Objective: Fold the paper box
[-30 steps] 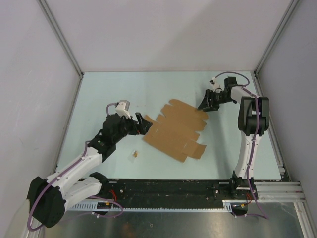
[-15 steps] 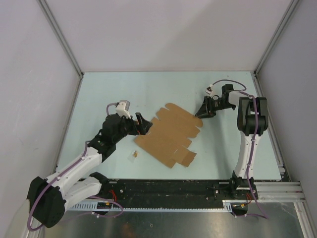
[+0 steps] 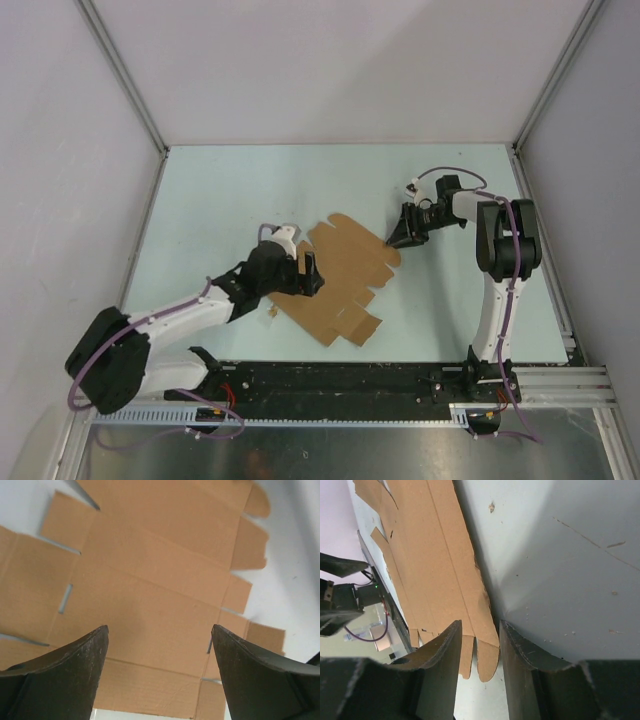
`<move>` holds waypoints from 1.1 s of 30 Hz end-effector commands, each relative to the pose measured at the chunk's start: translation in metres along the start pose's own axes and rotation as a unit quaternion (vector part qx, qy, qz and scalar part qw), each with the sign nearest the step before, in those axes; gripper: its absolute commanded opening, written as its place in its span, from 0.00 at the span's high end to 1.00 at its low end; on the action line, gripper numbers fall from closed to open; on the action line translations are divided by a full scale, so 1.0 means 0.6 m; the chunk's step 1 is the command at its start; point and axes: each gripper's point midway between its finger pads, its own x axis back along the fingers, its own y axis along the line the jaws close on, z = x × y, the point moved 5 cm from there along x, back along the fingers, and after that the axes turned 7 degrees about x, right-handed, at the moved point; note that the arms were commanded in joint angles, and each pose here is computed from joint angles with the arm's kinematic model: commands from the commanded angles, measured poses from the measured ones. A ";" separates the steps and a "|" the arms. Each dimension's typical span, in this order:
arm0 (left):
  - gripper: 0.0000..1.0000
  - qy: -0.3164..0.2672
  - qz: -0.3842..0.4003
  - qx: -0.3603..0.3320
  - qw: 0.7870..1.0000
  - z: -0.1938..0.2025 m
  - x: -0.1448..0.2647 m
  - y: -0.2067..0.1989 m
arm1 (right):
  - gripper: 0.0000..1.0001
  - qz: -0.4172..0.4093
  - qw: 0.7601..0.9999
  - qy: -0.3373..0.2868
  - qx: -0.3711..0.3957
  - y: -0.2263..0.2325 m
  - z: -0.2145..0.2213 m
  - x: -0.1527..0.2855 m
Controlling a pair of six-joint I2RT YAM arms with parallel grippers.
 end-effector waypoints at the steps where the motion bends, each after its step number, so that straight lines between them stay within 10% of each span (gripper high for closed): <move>1: 0.12 0.006 -0.038 -0.017 0.999 0.008 -0.015 -0.008 | 0.59 0.052 0.999 -0.002 0.001 -0.006 0.007 0.003; 33: 0.34 0.110 -0.123 -0.034 0.986 0.096 -0.057 0.040 | 0.30 0.214 0.975 0.013 -0.055 -0.013 0.063 0.039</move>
